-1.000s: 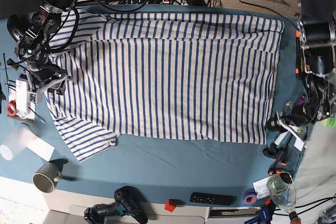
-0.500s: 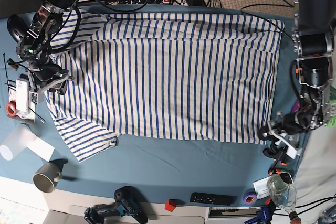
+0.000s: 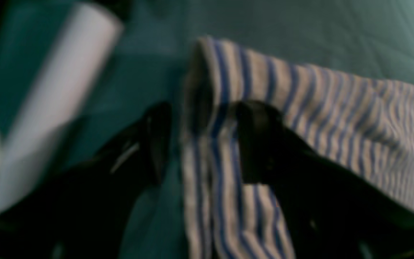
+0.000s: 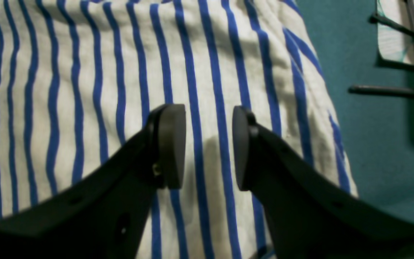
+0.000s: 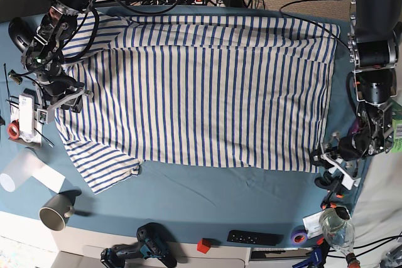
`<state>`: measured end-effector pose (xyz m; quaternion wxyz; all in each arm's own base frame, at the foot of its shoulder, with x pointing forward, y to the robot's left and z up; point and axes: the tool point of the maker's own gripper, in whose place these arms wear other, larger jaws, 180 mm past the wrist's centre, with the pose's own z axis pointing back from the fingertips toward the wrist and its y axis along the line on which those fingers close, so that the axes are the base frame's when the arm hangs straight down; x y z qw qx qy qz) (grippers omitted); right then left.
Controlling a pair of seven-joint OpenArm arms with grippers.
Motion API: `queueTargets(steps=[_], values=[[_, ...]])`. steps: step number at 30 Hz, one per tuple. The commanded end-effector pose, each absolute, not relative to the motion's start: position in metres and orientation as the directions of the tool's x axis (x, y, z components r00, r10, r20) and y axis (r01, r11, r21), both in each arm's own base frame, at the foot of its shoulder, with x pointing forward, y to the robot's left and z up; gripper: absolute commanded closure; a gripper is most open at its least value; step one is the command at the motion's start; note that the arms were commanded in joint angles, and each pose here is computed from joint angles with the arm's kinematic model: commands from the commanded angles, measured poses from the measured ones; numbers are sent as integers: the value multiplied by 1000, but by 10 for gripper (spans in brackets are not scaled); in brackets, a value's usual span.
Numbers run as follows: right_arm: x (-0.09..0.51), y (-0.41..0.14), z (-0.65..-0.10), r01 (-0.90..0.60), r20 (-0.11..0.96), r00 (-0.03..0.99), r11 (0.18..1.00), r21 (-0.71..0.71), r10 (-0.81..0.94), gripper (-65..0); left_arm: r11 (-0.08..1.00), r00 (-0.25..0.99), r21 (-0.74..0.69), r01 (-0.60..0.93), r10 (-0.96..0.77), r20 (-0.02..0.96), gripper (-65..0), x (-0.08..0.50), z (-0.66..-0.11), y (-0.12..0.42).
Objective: Fold the T-shirt properly
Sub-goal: 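Lower both grippers and grasp the shirt's hem corners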
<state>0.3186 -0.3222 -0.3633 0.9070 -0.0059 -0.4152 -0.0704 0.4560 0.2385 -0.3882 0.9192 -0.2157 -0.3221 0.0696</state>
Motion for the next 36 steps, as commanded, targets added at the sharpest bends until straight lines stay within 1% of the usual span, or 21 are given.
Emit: queueTargets(steps=[1, 6, 11, 17, 23, 25, 26, 30, 32, 36], values=[[328, -327, -346, 128, 790, 603, 991, 39, -109, -219, 905, 748, -425, 14, 272, 605, -311, 469, -367, 253], [328, -327, -346, 128, 790, 603, 991, 39, -109, -219, 901, 750, -434, 2, 286, 596, -311, 464, -371, 256], [328, -327, -346, 128, 791, 602, 991, 39, -109, -219, 878, 766, -479, 4, 305, 566, -311, 456, -385, 237], [328, -327, -346, 127, 790, 603, 991, 39, -108, -219, 858, 779, -513, 35, 298, 552, -311, 452, -394, 212], [328, -327, -346, 127, 790, 603, 991, 39, -108, -219, 861, 769, -507, 32, 303, 563, -308, 455, -391, 217], [328, -327, -346, 127, 790, 603, 991, 39, -108, -219, 862, 762, -506, 31, 307, 570, -279, 456, -390, 219], [328, -327, -346, 127, 790, 603, 991, 39, -108, -219, 862, 758, -505, 31, 310, 575, -248, 457, -389, 219], [328, -327, -346, 127, 790, 603, 991, 39, -108, -219, 862, 733, -506, 45, 315, 603, -66, 462, -384, 220], [328, -327, -346, 127, 790, 603, 991, 39, -108, -219, 861, 724, -505, 60, 311, 615, -1, 463, -382, 219], [328, -327, -346, 128, 792, 601, 991, 39, -109, -219, 859, 724, -507, 73, 304, 619, 0, 463, -381, 217]])
